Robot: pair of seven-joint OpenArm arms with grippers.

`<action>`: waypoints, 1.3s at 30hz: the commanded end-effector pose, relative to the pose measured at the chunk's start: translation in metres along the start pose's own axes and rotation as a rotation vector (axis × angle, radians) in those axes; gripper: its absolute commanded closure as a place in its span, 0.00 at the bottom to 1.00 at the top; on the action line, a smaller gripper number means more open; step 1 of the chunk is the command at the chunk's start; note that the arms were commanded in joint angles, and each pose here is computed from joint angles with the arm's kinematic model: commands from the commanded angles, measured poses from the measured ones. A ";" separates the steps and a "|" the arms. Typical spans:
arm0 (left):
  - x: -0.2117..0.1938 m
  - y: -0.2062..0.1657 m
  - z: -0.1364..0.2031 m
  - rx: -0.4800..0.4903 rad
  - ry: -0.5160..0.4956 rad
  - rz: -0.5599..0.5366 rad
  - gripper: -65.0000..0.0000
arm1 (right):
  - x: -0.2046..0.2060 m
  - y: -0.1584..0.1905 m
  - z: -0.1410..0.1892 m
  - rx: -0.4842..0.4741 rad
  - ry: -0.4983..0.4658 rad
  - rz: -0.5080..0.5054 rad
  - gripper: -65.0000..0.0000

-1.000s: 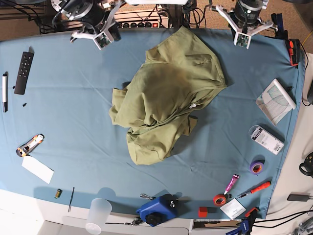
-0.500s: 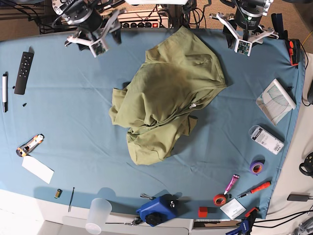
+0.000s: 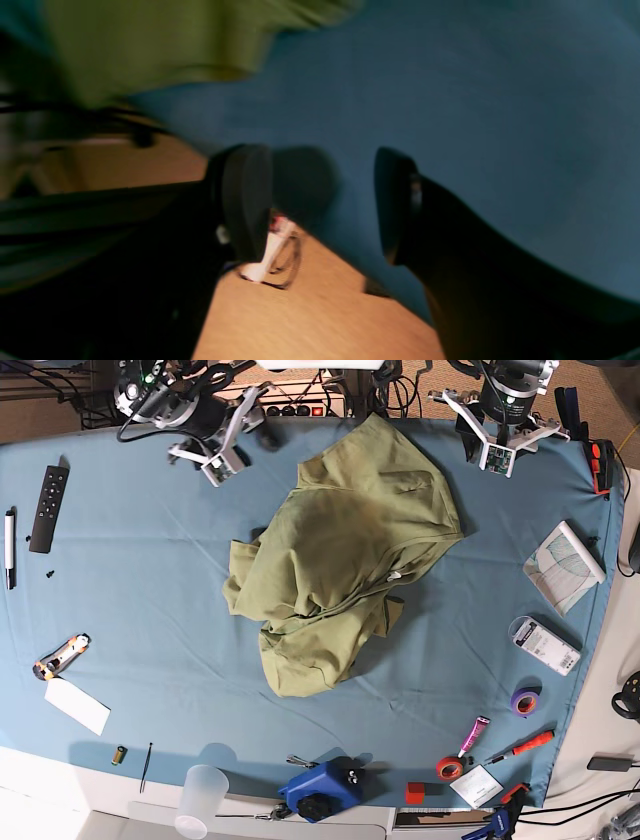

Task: Layout the t-shirt on the table in an organized manner, then fold the t-shirt properly
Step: 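Move the right gripper down onto the crumpled olive t-shirt and grasp it, then drag the grasped shirt with the right gripper away from the left arm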

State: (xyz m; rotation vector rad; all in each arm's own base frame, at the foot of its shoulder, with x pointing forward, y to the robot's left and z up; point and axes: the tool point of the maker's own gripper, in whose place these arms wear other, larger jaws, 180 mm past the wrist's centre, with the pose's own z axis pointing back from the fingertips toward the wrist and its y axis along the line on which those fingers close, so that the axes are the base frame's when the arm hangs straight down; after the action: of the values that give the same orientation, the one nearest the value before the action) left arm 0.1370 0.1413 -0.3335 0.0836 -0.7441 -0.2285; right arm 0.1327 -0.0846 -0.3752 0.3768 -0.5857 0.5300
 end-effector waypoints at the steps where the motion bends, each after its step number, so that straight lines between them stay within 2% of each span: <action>1: 0.006 0.001 0.004 0.003 -0.028 -0.003 0.63 | 0.006 0.006 -0.001 0.028 -0.025 0.012 0.50; 6: 0.006 0.001 0.004 0.002 -0.028 -0.003 0.63 | -0.002 0.029 -0.031 0.107 -0.003 -0.033 0.50; 11: 0.006 0.001 0.004 0.000 -0.027 0.000 0.63 | 0.002 0.053 -0.058 0.185 0.000 -0.036 0.50; 17: 0.006 0.001 0.004 0.000 -0.028 0.000 0.63 | 0.002 0.080 -0.068 0.247 0.016 -0.014 0.51; 18: 0.006 0.001 0.004 0.000 -0.028 0.000 0.63 | 0.002 0.082 -0.069 0.253 0.017 -0.011 0.58; 21: 0.006 0.001 0.004 0.000 -0.028 -0.001 0.63 | 0.006 0.082 -0.069 0.248 -0.005 -0.019 0.90; 22: 0.007 0.001 0.004 0.000 -0.028 -0.001 0.63 | 0.010 0.079 -0.070 0.237 -0.020 -0.027 0.99; 23: 0.006 0.001 0.004 0.000 -0.028 -0.001 0.63 | 0.016 0.076 -0.071 0.228 -0.039 -0.028 1.00; 30: 0.006 0.001 0.004 0.000 -0.028 0.000 0.63 | 0.066 0.061 -0.073 0.202 -0.151 0.027 1.00; 39: 0.006 0.000 0.004 -0.005 -0.028 0.005 0.63 | 0.181 0.070 -0.040 0.203 -0.467 0.133 1.00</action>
State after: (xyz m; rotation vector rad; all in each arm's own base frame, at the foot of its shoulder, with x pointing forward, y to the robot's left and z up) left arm 0.1366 0.1397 -0.3338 0.0706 -0.7428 -0.2220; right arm 0.2335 0.0527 -0.2998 0.6367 -0.9607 0.6430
